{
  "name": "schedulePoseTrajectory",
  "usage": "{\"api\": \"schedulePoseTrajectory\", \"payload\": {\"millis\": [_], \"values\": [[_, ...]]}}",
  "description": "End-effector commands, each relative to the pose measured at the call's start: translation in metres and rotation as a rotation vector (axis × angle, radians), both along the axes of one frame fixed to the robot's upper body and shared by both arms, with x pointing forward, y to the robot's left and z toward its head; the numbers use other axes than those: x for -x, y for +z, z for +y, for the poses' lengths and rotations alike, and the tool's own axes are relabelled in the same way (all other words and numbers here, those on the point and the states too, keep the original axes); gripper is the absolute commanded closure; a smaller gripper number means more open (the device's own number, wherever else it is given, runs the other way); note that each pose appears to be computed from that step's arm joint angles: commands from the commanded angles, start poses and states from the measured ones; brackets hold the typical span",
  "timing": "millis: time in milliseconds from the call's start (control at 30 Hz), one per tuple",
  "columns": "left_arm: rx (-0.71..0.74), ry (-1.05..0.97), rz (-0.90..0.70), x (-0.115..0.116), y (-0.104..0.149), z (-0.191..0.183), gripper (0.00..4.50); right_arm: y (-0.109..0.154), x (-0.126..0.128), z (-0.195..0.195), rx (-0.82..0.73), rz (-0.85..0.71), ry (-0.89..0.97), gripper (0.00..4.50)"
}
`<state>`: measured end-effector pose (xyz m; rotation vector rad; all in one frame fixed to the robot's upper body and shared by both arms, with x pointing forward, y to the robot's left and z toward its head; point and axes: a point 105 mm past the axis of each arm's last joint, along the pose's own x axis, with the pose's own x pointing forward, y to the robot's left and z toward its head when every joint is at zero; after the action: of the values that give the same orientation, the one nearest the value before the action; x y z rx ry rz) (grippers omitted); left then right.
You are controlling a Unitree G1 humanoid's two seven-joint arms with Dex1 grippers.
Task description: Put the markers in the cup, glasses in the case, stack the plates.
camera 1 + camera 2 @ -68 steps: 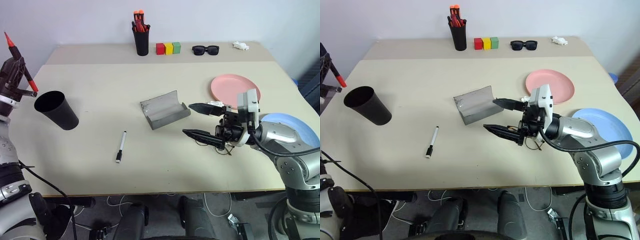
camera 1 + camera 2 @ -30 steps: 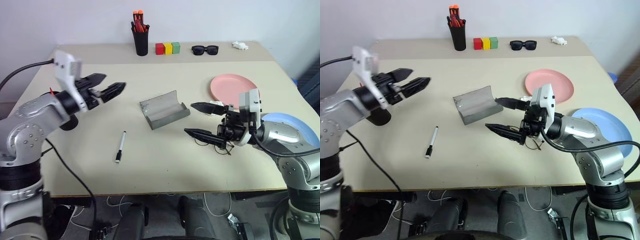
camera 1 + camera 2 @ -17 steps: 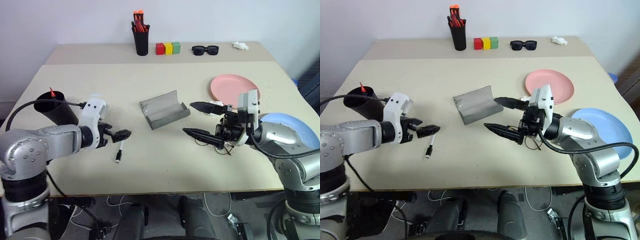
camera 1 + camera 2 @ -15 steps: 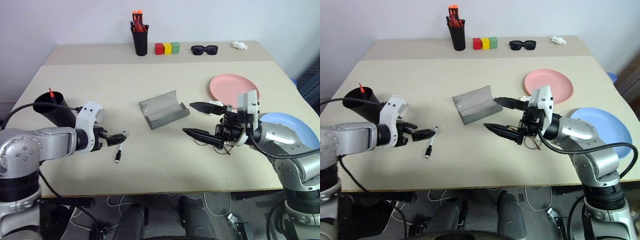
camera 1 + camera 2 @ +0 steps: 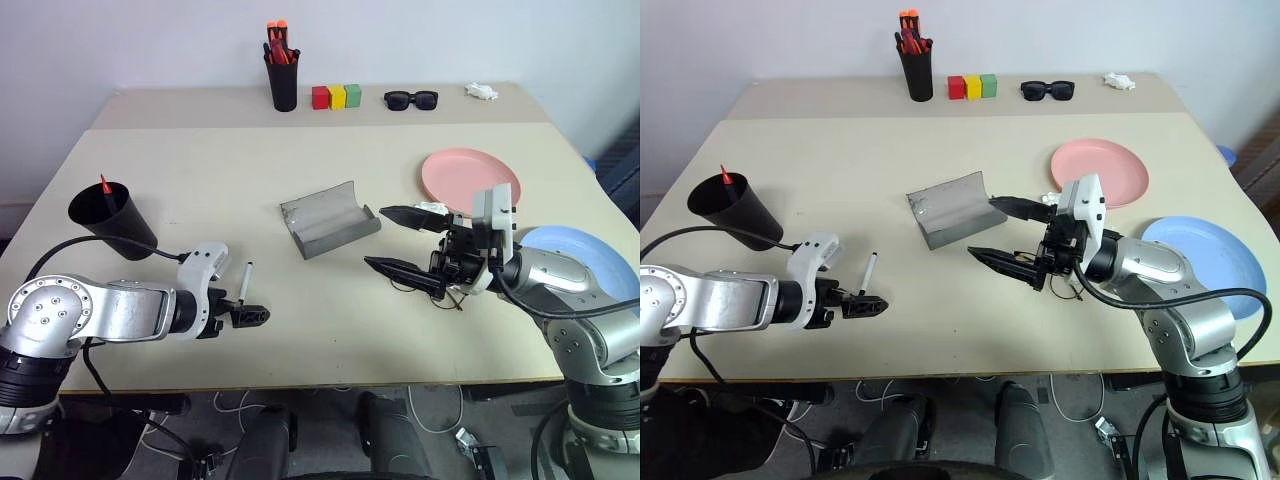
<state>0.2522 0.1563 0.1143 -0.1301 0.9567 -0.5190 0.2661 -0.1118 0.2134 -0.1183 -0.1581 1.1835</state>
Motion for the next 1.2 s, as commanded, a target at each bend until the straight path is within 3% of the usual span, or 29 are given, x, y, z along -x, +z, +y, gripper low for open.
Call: {"api": "schedulePoseTrajectory", "payload": {"millis": [33,100,300,500,700,800,1000,1200], "values": [[0.004,-0.005,0.022,0.005,-0.004,-0.007,0.61,0.012,0.006,0.002,-0.009,-0.067,0.010,0.39],[0.008,-0.003,0.024,0.005,-0.005,-0.008,1.44,0.012,0.006,0.002,-0.008,-0.068,0.007,0.39],[0.002,-0.007,0.038,0.006,-0.007,-0.008,4.48,0.013,0.006,0.001,-0.007,-0.071,0.001,0.39],[-0.020,0.009,-0.002,-0.001,0.000,-0.007,4.48,0.014,0.005,0.002,-0.007,-0.073,0.001,0.39],[-0.068,0.097,-0.213,-0.034,0.024,0.003,4.48,0.015,0.004,0.001,-0.004,-0.076,-0.002,0.39],[-0.080,0.127,-0.215,-0.038,0.024,0.010,4.48,0.015,0.003,0.001,-0.001,-0.080,-0.001,0.39],[-0.142,0.169,-0.380,-0.055,0.045,0.021,4.48,0.015,0.003,0.003,-0.003,-0.078,0.006,0.39],[-0.069,0.342,-0.786,-0.078,0.097,0.039,4.48,0.015,0.003,0.002,-0.002,-0.078,0.002,0.39]]}}
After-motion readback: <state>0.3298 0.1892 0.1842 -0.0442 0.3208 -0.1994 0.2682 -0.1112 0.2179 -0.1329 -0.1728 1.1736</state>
